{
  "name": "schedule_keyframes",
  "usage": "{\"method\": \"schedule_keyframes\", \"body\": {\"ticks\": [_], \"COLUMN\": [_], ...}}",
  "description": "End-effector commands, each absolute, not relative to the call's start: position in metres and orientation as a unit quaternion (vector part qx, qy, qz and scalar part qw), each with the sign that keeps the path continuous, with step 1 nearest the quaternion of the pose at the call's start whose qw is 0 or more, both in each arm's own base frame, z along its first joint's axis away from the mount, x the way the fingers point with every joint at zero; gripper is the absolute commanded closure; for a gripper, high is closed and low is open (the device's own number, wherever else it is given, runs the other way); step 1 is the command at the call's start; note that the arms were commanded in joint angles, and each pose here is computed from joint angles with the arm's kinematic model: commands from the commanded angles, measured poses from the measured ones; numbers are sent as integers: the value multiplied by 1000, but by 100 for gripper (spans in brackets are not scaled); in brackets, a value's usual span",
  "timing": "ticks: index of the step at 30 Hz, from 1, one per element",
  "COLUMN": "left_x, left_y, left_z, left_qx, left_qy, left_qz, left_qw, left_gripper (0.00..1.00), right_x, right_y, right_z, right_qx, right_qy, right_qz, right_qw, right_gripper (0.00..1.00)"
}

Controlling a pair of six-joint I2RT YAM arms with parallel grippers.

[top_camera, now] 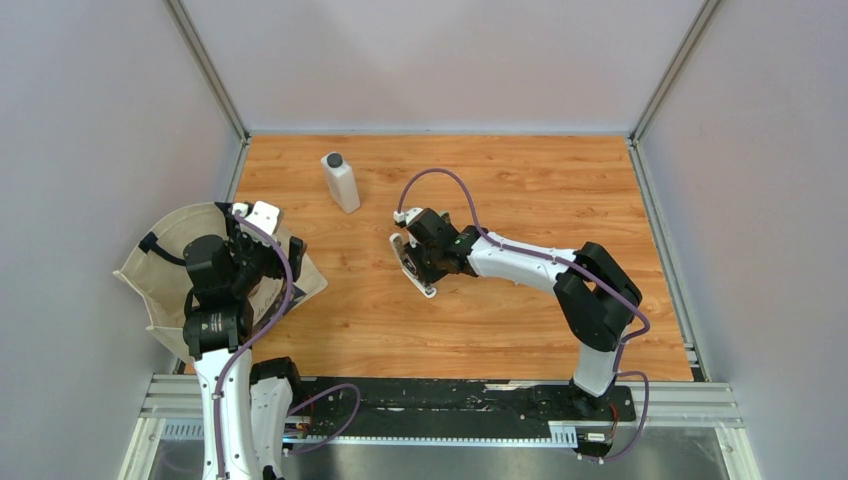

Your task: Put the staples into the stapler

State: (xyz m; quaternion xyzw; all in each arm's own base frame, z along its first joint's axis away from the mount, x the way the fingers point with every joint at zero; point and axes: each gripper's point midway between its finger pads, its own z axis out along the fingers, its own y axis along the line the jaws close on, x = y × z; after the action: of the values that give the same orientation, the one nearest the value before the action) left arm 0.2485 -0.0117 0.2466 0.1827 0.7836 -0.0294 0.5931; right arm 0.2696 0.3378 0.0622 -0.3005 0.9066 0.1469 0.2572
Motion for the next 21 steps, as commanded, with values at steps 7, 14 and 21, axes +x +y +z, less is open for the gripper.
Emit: {"method": "schedule_keyframes", "body": {"ticks": [7,14,21], "left_x": [242,242,242], "left_y": [-11,-11,-11], "left_z": [225,225,224], "left_qx": [171,171,171], "left_qy": [807,807,808], "left_qz": [-41,-42,-42], "left_qw": [564,564,562], "left_gripper": [4,4,4], "right_x": [276,277,276], "right_y": [353,353,354], "right_z": [69,66,66], "right_qx": [-316,-318,-325], "right_qy": [889,889,886], "right_qz": [155,150,155], "right_qw": [293,294,293], "right_gripper": [83,83,83]}}
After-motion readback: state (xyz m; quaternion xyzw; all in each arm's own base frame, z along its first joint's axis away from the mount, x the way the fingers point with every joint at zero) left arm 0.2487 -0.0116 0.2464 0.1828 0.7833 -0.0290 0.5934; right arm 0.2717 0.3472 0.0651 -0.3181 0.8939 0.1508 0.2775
